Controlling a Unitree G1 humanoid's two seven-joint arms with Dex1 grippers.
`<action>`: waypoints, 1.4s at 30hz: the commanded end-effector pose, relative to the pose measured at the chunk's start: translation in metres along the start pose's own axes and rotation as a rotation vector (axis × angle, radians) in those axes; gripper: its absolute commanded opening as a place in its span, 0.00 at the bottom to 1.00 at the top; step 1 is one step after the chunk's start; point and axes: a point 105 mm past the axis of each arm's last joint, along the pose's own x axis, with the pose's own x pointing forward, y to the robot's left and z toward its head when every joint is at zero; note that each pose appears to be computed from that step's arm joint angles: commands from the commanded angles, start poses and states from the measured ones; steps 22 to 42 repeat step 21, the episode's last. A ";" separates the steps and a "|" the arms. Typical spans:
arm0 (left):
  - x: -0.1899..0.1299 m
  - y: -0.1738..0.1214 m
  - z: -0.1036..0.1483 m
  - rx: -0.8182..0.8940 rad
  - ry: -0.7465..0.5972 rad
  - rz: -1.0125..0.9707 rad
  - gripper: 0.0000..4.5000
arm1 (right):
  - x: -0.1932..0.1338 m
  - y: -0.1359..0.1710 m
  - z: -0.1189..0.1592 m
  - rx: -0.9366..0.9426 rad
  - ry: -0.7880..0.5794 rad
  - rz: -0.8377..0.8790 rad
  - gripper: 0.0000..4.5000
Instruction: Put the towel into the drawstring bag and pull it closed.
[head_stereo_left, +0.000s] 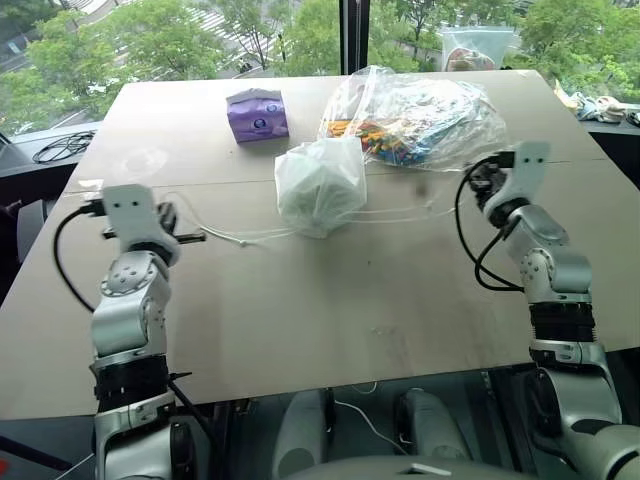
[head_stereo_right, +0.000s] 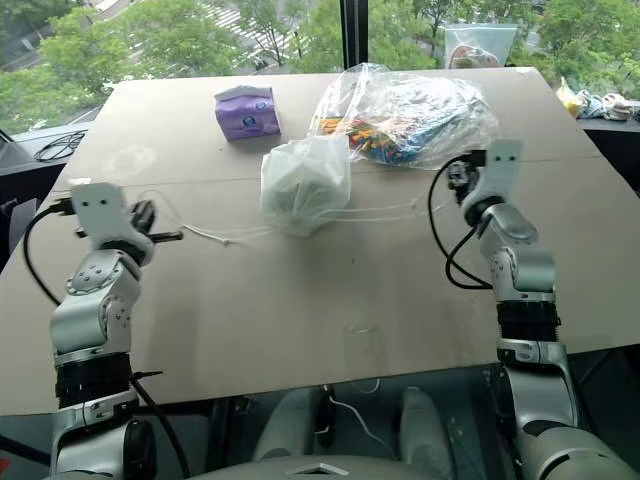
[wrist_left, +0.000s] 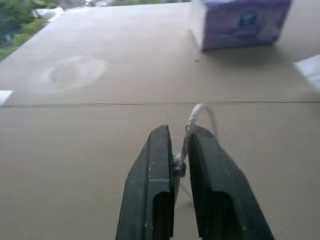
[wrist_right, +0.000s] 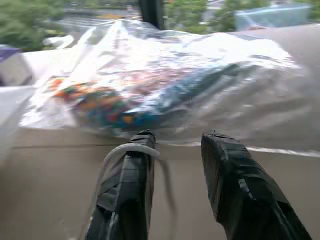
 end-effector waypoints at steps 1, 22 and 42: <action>-0.016 0.008 0.012 0.053 -0.013 -0.092 0.50 | -0.039 -0.001 -0.034 -0.100 0.222 0.179 0.82; -0.093 -0.029 -0.065 0.113 0.295 -0.474 1.00 | -0.084 -0.026 -0.057 -0.125 0.256 0.251 0.83; -0.093 -0.029 -0.065 0.113 0.295 -0.474 1.00 | -0.084 -0.026 -0.057 -0.125 0.256 0.251 0.83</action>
